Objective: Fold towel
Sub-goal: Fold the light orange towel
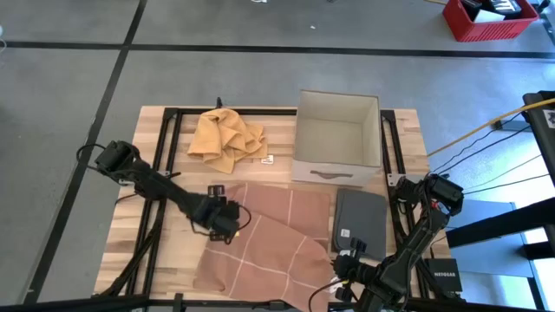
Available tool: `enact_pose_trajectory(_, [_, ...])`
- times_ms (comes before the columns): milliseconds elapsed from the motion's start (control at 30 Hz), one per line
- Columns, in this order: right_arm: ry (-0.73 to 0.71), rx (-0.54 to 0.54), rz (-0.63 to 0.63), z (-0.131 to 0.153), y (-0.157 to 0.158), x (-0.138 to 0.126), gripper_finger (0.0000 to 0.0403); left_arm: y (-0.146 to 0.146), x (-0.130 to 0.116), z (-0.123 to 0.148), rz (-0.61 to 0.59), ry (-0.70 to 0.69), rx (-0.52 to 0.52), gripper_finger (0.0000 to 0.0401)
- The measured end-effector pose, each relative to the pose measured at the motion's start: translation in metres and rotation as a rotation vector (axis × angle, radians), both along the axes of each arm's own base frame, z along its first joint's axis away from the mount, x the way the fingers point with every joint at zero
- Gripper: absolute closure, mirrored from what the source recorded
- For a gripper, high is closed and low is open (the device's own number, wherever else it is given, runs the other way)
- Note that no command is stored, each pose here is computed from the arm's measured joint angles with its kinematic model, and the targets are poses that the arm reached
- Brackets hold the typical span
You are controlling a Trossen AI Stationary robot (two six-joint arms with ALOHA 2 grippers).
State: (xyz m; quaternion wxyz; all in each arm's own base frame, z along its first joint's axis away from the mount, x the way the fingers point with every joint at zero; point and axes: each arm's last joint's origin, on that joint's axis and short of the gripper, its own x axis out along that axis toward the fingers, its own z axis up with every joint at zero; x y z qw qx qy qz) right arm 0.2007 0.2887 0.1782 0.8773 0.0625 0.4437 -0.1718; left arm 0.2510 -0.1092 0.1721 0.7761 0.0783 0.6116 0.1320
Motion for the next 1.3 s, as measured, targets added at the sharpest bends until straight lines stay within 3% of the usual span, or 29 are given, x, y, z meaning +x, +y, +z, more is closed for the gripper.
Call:
enact_pose_trajectory(200, [-0.008, 0.007, 0.001, 0.0, 0.001, 0.0, 0.0394, 0.038, -0.017, 0.002, 0.101, -0.038, -0.055, 0.0237])
enact_pose_trajectory(333, [-0.006, 0.002, 0.006, 0.0, 0.001, 0.0, 0.0396, 0.05, -0.041, 0.007, 0.187, -0.156, -0.049, 0.0237])
enact_pose_trajectory(533, [-0.015, 0.014, 0.005, 0.0, 0.002, 0.001, 0.0393, 0.059, -0.056, -0.027, 0.24, -0.229, -0.121, 0.0237])
enact_pose_trajectory(600, [-0.015, 0.021, 0.006, 0.0, 0.002, 0.002, 0.0395, 0.063, -0.063, -0.037, 0.25, -0.201, -0.079, 0.0237])
enact_pose_trajectory(833, [-0.019, 0.03, 0.006, 0.001, 0.003, 0.002, 0.0394, 0.086, -0.083, -0.045, 0.371, -0.118, 0.233, 0.0237])
enact_pose_trajectory(967, [-0.021, 0.034, 0.007, 0.001, 0.004, 0.002, 0.0395, 0.091, -0.081, -0.041, 0.391, -0.112, 0.262, 0.0237])
enact_pose_trajectory(1133, [-0.018, 0.037, 0.008, 0.001, 0.004, 0.002, 0.0394, 0.074, -0.063, -0.017, 0.274, -0.152, 0.084, 0.0237])
enact_pose_trajectory(1300, [-0.02, 0.047, 0.007, 0.001, 0.004, 0.002, 0.0394, 0.058, -0.048, 0.0, 0.081, -0.271, -0.219, 0.0237])
